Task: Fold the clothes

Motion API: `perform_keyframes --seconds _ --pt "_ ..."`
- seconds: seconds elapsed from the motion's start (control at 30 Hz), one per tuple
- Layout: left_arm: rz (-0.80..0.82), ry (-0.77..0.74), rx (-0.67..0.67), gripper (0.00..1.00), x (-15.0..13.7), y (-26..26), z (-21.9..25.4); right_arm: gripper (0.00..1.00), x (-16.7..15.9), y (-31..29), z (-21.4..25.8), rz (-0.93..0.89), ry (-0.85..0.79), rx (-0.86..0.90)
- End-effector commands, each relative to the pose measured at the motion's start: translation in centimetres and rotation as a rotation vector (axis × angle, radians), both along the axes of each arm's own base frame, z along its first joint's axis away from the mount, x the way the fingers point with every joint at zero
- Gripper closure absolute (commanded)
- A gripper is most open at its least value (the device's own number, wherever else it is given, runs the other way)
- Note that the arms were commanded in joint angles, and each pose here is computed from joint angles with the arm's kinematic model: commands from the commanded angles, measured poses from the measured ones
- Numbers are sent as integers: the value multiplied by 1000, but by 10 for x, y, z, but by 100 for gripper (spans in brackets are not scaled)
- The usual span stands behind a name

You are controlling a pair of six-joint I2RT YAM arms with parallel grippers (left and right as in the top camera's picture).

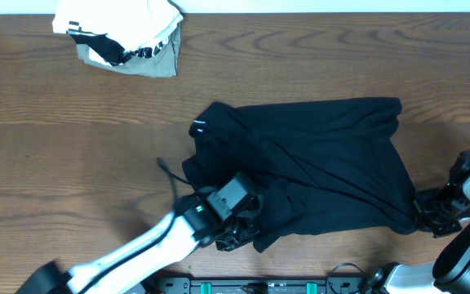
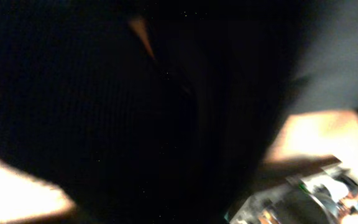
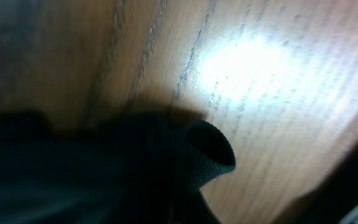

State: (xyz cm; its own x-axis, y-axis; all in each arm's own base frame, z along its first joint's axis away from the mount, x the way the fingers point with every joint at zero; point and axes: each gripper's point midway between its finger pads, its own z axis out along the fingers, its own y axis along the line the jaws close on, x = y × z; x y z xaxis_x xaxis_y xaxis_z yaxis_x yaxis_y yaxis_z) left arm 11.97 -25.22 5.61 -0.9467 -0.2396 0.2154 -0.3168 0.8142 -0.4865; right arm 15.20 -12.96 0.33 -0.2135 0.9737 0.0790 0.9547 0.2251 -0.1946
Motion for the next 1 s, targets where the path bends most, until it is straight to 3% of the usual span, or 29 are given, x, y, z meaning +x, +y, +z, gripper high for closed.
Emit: perform_keyframes --seconds 0.0,0.33,0.67,0.97 --pt "-22 -56 -73 94 -3 0 25 98 7 -17 13 -10 -1 -52" --pt "0 -226 -282 94 -2 1 94 98 1 -14 34 -62 11 -69" --pt "49 -353 -444 94 6 0 164 97 12 -22 93 -56 -199 -212" --pt "41 -309 -553 94 -1 -12 188 93 24 -27 150 -12 -367 -309"
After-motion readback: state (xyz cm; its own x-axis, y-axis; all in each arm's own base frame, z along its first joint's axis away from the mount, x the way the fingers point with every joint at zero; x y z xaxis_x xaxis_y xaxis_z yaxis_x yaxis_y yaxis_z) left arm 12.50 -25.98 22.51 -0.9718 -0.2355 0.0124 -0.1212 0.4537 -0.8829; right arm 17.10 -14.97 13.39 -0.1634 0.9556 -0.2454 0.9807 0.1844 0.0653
